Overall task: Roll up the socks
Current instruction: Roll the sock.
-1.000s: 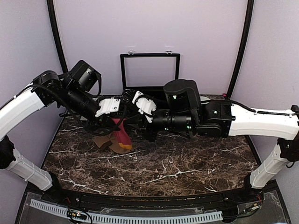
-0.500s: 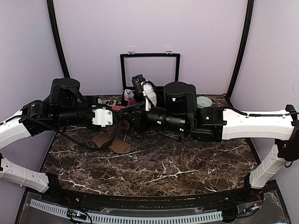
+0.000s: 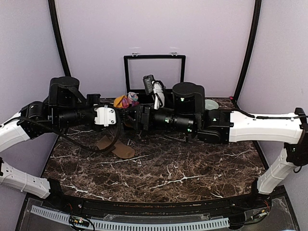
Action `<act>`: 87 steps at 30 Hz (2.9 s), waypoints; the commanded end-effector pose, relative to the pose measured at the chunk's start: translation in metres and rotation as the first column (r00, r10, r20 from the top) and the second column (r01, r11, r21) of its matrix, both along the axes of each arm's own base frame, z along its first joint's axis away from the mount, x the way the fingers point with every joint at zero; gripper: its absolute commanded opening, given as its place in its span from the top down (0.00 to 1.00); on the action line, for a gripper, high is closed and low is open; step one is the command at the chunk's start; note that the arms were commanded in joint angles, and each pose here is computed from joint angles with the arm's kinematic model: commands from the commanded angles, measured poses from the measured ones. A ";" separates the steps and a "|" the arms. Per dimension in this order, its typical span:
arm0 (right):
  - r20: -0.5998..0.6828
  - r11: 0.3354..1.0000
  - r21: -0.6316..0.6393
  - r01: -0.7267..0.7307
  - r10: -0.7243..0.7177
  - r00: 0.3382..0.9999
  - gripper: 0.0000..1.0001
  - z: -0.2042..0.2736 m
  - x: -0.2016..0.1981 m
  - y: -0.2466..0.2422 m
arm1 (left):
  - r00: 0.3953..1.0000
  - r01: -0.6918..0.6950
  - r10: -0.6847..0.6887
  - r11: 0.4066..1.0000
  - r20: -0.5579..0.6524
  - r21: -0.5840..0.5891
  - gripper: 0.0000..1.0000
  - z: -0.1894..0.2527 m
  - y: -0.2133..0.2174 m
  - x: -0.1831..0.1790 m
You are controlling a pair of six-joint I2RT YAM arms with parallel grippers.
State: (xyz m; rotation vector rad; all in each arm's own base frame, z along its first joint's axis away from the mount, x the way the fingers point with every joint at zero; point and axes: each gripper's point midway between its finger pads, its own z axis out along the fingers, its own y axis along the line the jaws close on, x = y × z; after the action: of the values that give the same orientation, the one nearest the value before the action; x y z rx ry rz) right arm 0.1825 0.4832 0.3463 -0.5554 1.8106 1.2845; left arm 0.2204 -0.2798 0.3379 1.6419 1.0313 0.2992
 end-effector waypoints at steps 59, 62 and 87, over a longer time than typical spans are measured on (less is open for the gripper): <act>0.693 0.830 -0.387 -0.402 0.549 0.467 0.65 0.039 -0.097 -0.021 | 0.049 0.335 -0.244 0.918 -0.969 -0.214 1.00 -0.003 -0.017 -0.149; 0.688 0.833 -0.395 -0.388 0.548 0.475 0.86 0.038 -0.094 -0.021 | 0.059 0.337 -0.248 0.917 -0.967 -0.214 1.00 -0.001 -0.016 -0.149; 0.307 1.000 0.006 0.014 -0.015 0.952 1.00 0.035 -0.005 -0.010 | 0.939 -0.082 0.068 0.996 -0.337 -0.030 1.00 -0.009 -0.009 0.010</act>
State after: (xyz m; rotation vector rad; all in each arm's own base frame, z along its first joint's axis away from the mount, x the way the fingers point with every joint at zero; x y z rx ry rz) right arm 0.1658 0.4757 0.3439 -1.0498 1.5813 0.9146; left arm 0.1990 -0.2841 0.2962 1.8112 1.4958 -0.1758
